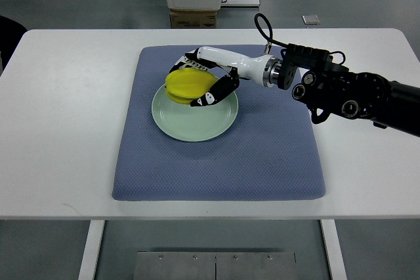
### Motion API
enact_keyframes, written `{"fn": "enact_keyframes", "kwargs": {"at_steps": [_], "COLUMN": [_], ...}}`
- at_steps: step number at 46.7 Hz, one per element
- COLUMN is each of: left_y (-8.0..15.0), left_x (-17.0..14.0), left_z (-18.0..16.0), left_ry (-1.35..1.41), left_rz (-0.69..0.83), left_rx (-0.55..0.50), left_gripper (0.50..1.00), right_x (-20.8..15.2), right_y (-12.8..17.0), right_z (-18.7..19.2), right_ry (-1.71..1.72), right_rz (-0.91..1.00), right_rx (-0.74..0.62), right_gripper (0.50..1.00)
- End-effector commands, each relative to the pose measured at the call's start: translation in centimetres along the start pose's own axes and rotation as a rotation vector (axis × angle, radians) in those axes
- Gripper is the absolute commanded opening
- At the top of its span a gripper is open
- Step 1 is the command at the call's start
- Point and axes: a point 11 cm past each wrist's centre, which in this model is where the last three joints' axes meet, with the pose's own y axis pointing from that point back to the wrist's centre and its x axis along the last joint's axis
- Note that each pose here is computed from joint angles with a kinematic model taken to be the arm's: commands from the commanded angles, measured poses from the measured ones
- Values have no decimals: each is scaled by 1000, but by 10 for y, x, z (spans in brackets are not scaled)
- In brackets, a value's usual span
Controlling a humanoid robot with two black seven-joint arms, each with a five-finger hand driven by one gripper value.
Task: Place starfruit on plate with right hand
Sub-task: 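Carry the starfruit with the right hand over the green plate, then lower the starfruit onto the plate and open the right hand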
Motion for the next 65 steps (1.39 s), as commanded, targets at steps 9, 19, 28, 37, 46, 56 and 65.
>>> {"fn": "enact_keyframes", "kwargs": {"at_steps": [9,19,28,37,46,56,65], "left_y": [0,0,0,0,0,0,0], "left_x": [0,0,0,0,0,0,0], "left_z": [0,0,0,0,0,0,0], "left_ry": [0,0,1,0,1,0,0], "left_rz": [0,0,0,0,0,0,0], "left_rx": [0,0,0,0,0,0,0], "left_gripper": [1000,1000,1000,1000,1000,1000,1000], "right_x": [-23,-35,-37,-32,-32,-37,-40], "right_y": [-17,-23,-20,-16,-14,-11,-10], "right_z": [-16,-16,-1,12,21,33,40], "right_ry": [-18,-29,-36,-29,-38,-46,-49], "right_rz": [-59,-74,-56,-13,0,12,18], "right_rx": [39,20,-46,-112,-170,-248,-294], "right_gripper": [500,500,500,500,500,500,500]}}
